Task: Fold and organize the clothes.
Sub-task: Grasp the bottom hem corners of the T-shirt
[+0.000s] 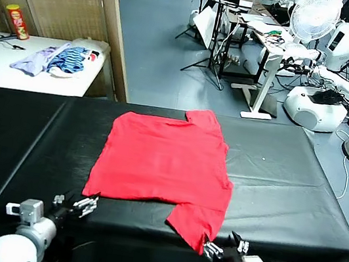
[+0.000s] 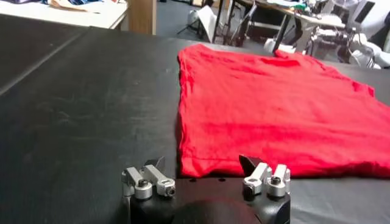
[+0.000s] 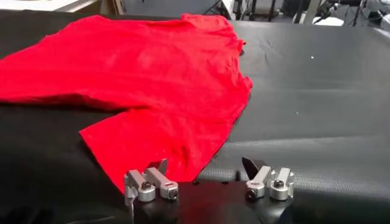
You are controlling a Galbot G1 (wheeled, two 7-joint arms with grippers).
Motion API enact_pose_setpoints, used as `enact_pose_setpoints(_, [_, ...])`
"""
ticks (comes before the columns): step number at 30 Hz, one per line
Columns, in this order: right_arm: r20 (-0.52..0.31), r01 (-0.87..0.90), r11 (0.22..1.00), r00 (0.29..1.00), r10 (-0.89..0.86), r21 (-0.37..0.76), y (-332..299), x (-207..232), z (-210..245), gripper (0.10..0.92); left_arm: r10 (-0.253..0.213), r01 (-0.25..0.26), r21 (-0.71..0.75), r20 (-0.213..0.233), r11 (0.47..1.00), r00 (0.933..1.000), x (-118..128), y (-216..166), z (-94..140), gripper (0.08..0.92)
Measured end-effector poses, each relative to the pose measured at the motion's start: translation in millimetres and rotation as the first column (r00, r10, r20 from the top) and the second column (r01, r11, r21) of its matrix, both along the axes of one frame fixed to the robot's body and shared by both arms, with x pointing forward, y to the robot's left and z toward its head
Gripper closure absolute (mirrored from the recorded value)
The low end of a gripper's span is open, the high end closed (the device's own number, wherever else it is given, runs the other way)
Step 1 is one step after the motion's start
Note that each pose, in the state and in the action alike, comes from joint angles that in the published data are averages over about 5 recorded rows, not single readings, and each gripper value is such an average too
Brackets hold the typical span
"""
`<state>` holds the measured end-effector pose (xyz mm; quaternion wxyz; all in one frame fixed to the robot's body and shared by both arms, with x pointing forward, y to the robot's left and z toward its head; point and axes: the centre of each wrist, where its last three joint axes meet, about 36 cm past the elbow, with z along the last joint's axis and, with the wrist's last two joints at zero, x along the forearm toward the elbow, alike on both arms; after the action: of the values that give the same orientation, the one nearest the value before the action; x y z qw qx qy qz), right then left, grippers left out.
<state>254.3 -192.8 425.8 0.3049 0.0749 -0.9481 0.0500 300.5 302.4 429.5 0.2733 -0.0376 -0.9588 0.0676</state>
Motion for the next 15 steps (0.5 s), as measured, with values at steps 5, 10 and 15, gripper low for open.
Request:
enact_pose_setpoints(5, [-0.006,-0.002,1.000,1.000,0.002,-0.001,1.6,-0.9,-3.2,0.645,0.004,-0.004,-0.001,-0.003,1.000,1.0000,0.5,1.3,-3.0,0.294])
enact_pose_setpoints(10, [-0.011,0.004,1.000,1.000,-0.004,0.000,1.6,-3.6,-2.8,0.873,0.000,0.000,-0.004,-0.010,1.000,0.9999,0.8,2.8,-8.6,0.574])
enact_pose_setpoints(15, [-0.008,0.015,1.000,1.000,-0.016,-0.006,-4.9,-8.4,2.6,0.900,-0.007,0.007,-0.011,-0.004,1.000,1.0000,-0.2,2.7,-12.6,0.840])
